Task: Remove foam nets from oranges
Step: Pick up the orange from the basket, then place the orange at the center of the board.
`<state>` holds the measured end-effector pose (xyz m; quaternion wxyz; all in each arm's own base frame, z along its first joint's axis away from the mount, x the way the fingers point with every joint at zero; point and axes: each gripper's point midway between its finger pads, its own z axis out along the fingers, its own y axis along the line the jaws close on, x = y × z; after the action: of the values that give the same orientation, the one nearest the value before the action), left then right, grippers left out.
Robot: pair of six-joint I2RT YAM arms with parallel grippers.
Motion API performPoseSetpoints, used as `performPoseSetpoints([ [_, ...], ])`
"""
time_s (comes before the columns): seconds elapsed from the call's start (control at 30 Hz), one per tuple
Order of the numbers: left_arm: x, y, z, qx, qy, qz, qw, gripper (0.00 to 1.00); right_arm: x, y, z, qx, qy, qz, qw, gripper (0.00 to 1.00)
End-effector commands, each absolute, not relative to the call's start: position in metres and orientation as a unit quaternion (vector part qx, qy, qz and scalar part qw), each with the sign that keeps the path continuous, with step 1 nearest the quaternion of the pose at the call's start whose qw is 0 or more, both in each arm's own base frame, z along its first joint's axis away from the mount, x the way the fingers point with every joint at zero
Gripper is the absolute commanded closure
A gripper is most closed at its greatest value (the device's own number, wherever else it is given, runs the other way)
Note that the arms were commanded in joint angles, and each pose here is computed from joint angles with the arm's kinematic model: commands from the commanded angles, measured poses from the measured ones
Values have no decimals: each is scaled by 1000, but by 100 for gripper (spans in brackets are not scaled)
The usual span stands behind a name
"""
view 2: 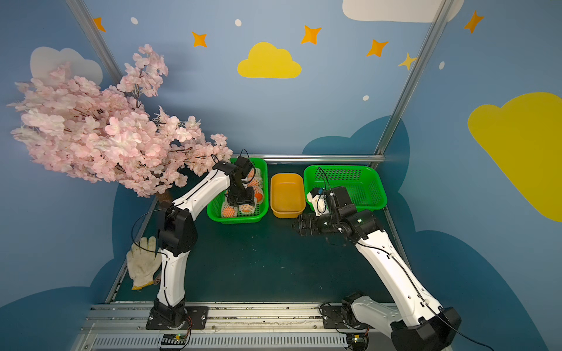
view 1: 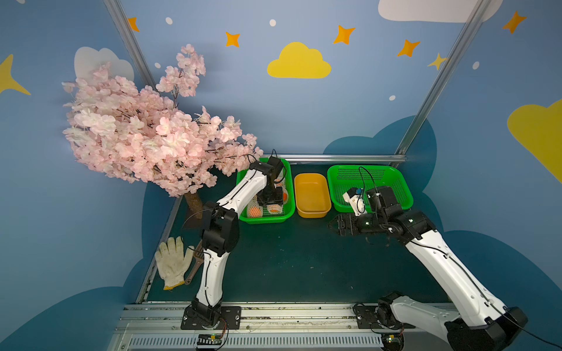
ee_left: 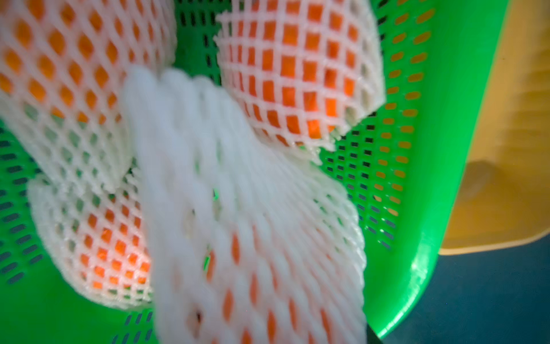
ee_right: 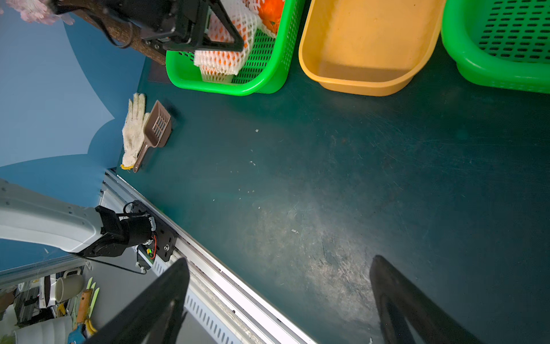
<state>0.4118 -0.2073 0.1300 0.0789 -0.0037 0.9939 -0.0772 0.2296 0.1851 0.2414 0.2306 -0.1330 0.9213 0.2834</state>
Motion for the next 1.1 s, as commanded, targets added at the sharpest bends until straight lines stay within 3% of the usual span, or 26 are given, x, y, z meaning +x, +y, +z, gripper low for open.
performPoseSetpoints([
  [0.0, 403, -205, 153, 29, 993, -64, 100, 47, 236, 181, 238, -123, 924, 276, 236, 6],
  [0.27, 381, -219, 193, 71, 985, -71, 140, 47, 246, 170, 235, -87, 928, 271, 239, 6],
  [0.5, 323, -266, 203, 131, 976, -108, 137, 46, 251, 146, 236, -34, 930, 266, 250, 6],
  [0.73, 245, -330, 139, 145, 976, -157, 47, 46, 248, 127, 216, 29, 934, 280, 222, 6],
  [1.07, 225, -365, 75, 144, 977, -155, -19, 44, 238, 136, 169, 61, 935, 310, 160, 6],
])
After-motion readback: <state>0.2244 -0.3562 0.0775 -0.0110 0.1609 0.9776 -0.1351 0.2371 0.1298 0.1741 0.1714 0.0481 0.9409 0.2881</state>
